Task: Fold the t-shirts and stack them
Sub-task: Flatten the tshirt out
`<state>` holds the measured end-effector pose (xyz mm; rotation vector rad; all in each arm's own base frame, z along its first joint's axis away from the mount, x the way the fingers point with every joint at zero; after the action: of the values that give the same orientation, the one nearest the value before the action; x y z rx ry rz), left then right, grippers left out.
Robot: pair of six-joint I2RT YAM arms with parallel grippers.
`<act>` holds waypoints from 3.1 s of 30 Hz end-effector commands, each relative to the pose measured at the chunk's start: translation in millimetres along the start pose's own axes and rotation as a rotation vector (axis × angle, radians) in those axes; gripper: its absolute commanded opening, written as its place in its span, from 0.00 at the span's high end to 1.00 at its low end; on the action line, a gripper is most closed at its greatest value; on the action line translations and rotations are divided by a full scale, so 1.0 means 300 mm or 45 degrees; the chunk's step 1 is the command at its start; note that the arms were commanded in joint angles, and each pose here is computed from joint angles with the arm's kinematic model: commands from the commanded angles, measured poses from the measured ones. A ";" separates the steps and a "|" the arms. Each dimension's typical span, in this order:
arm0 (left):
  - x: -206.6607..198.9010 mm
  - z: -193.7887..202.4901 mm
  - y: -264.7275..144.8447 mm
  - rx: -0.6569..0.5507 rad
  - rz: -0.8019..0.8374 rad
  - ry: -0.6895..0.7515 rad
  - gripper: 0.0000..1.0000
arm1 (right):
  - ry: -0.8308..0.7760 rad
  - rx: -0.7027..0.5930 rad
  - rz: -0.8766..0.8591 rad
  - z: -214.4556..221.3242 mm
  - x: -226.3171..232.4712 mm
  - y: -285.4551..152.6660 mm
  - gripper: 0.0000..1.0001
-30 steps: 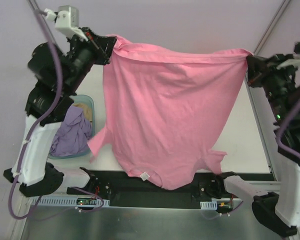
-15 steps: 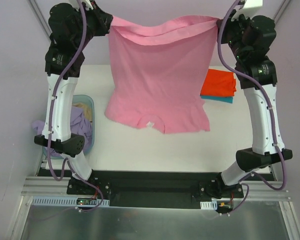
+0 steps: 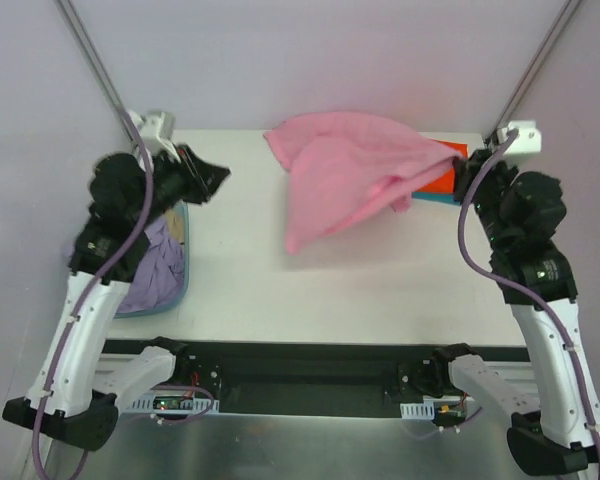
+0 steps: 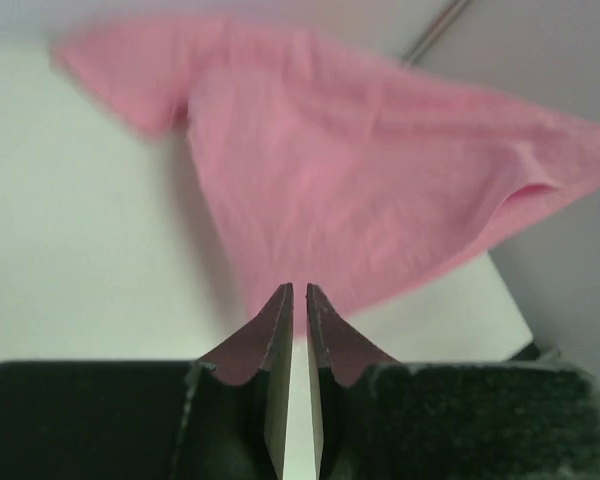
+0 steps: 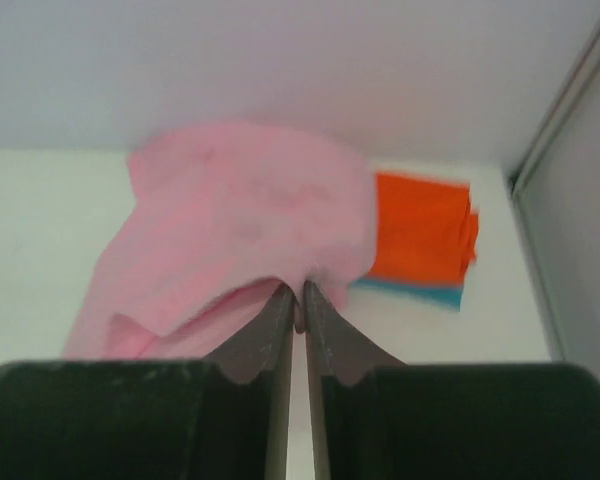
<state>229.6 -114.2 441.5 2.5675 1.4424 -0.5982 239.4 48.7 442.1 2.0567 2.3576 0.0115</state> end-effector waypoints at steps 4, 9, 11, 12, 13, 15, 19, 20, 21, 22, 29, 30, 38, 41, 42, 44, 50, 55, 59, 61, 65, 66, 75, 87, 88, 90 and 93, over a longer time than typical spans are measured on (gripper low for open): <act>0.099 0.733 -0.025 0.748 -0.002 -0.597 0.90 | 0.313 1.008 0.222 0.674 0.017 -0.206 0.87; 0.125 0.899 -0.057 0.914 -0.118 -0.691 0.72 | 0.190 1.487 0.709 0.841 -0.071 -0.378 0.52; 0.106 0.867 -0.033 0.900 -0.098 -0.654 0.48 | 0.166 1.466 0.808 0.818 -0.090 -0.359 0.19; 0.099 0.853 -0.025 0.896 -0.071 -0.624 0.33 | 0.131 1.441 0.848 0.800 -0.105 -0.349 0.14; 0.090 0.838 -0.015 0.893 -0.051 -0.611 0.01 | 0.131 1.419 0.851 0.783 -0.107 -0.335 0.02; 0.075 0.792 0.011 0.861 -0.018 -0.560 0.01 | 0.156 1.338 0.741 0.734 -0.084 -0.268 0.03; 0.081 0.720 0.065 0.772 -0.061 -0.483 0.01 | 0.249 1.197 0.248 0.682 0.057 -0.126 0.03; 0.079 0.694 0.089 0.753 -0.071 -0.465 0.01 | 0.290 1.192 0.065 0.675 0.118 -0.103 0.03; 0.097 0.679 0.103 0.727 -0.122 -0.432 0.01 | 0.280 1.132 -0.060 0.662 0.170 -0.039 0.03; 0.115 0.678 0.123 0.733 -0.169 -0.424 0.01 | 0.290 1.122 -0.144 0.654 0.208 -0.012 0.03; 0.306 0.574 0.185 0.637 -0.529 -0.514 0.01 | 0.186 1.187 -0.563 0.710 0.597 0.259 0.03; 0.327 0.571 0.184 0.629 -0.562 -0.534 0.01 | 0.155 1.217 -0.582 0.735 0.639 0.293 0.03; 0.446 0.571 0.114 0.577 -0.759 -0.574 0.01 | 0.084 1.471 -0.521 1.023 0.847 0.506 0.03; 0.460 0.577 0.096 0.568 -0.790 -0.576 0.01 | 0.071 1.558 -0.562 1.108 0.885 0.467 0.03; 0.468 0.576 0.091 0.563 -0.808 -0.578 0.01 | 0.062 1.578 -0.572 1.125 0.894 0.449 0.03; 0.471 0.573 0.086 0.560 -0.815 -0.580 0.01 | 0.037 1.603 -0.616 1.147 0.917 0.398 0.03; 0.484 0.553 0.088 0.537 -0.840 -0.582 0.01 | -0.083 1.791 -0.717 1.200 0.863 0.075 0.03; 0.482 0.534 0.120 0.552 -0.808 -0.590 0.01 | -0.139 2.025 -0.835 1.157 0.718 -0.388 0.03; 0.473 0.537 0.172 0.614 -0.737 -0.652 0.01 | -0.207 2.144 -0.637 1.068 0.580 -0.583 0.03; 0.473 0.542 0.214 0.665 -0.689 -0.668 0.01 | -0.264 2.021 -0.513 0.975 0.502 -0.575 0.03; 0.430 0.567 0.300 0.765 -0.587 -0.642 0.01 | -0.158 1.799 -0.327 0.847 0.405 -0.478 0.03; 0.434 0.591 0.333 0.804 -0.589 -0.632 0.01 | -0.116 1.771 -0.297 0.837 0.388 -0.453 0.03; 0.410 0.718 0.672 1.020 -0.409 -0.560 0.01 | 0.206 1.590 0.236 0.833 0.147 -0.198 0.03; 0.507 1.059 0.669 1.337 -0.561 -0.602 0.01 | 0.309 1.615 0.461 0.981 0.044 0.008 0.03; 0.511 1.071 0.657 1.350 -0.571 -0.599 0.01 | 0.303 1.612 0.475 0.988 0.041 0.026 0.03; 0.526 1.102 0.606 1.391 -0.624 -0.585 0.01 | 0.290 1.620 0.477 1.004 0.044 0.066 0.03; 0.528 1.145 0.490 1.468 -0.731 -0.590 0.01 | 0.286 1.617 0.466 1.011 0.051 0.128 0.03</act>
<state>389.5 -196.9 90.0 2.2978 1.7432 -2.2715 245.7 65.0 127.3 2.9745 2.1993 -1.8984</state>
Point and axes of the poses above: each gripper's point midway between its finger pads, its own y axis out along the fingers, its own x axis along the line the jaws close on, z = x × y, the point moved 6 cm from there along -y, back along the fingers
